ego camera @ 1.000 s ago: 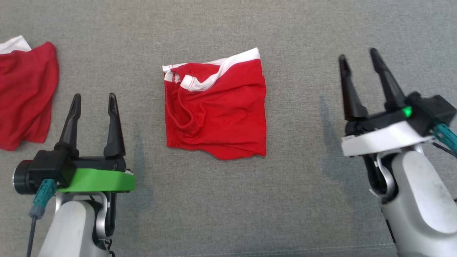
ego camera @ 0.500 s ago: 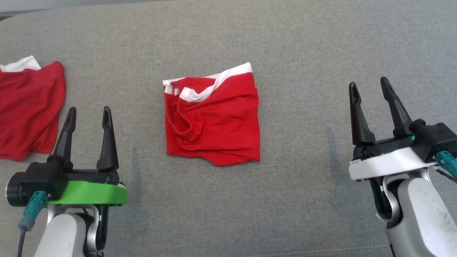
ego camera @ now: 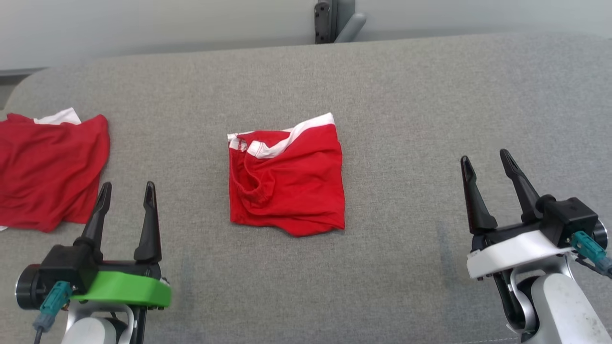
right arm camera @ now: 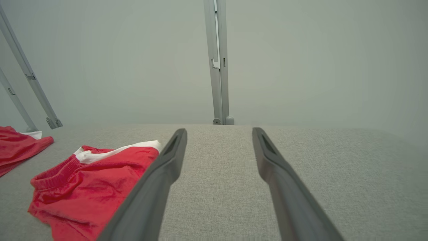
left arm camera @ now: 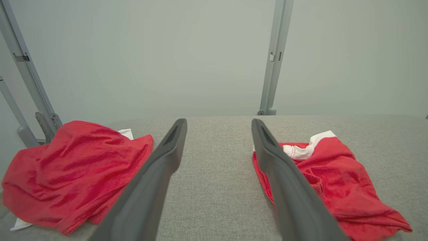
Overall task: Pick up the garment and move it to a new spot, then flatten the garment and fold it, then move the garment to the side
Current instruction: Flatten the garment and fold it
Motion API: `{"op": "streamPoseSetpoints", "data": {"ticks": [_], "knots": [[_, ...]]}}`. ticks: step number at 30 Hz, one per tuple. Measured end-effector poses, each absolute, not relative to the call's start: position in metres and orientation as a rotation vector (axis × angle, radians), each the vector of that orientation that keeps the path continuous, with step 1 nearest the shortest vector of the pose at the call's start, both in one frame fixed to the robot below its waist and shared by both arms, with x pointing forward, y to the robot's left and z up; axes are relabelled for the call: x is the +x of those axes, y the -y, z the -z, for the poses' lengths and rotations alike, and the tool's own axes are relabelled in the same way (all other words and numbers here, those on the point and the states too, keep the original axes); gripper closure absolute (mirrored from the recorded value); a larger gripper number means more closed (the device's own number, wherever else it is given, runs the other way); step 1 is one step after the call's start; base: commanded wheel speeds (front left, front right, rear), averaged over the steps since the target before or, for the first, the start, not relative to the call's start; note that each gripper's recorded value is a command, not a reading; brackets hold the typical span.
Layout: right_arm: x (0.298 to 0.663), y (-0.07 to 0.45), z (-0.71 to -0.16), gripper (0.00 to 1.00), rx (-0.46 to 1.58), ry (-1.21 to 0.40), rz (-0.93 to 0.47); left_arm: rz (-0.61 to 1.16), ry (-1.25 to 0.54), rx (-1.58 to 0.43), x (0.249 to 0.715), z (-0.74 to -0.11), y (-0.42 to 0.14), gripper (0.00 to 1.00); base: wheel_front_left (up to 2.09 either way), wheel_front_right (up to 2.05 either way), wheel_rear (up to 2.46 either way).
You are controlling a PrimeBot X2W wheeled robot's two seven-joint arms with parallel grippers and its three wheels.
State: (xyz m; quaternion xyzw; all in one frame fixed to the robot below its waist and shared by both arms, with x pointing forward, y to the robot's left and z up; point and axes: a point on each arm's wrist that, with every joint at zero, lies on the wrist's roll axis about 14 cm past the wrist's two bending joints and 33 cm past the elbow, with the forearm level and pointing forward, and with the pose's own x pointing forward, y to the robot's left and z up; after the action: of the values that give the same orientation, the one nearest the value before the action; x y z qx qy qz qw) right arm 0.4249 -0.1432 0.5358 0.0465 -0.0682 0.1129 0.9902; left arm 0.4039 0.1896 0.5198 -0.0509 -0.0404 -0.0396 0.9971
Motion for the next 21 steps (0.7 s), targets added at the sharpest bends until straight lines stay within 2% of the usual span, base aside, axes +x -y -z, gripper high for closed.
{"op": "streamPoseSetpoints", "data": {"ticks": [14,21], "knots": [[0.395,0.157,-0.543,0.00,0.096,0.130,-0.187,0.096,0.079,-0.090,0.378,-0.529,-0.184,0.00,0.00,0.00,0.00],[0.394,0.159,-0.545,0.00,0.100,0.135,-0.178,0.101,0.072,-0.088,0.377,-0.530,-0.182,0.00,0.00,0.00,0.00]]}}
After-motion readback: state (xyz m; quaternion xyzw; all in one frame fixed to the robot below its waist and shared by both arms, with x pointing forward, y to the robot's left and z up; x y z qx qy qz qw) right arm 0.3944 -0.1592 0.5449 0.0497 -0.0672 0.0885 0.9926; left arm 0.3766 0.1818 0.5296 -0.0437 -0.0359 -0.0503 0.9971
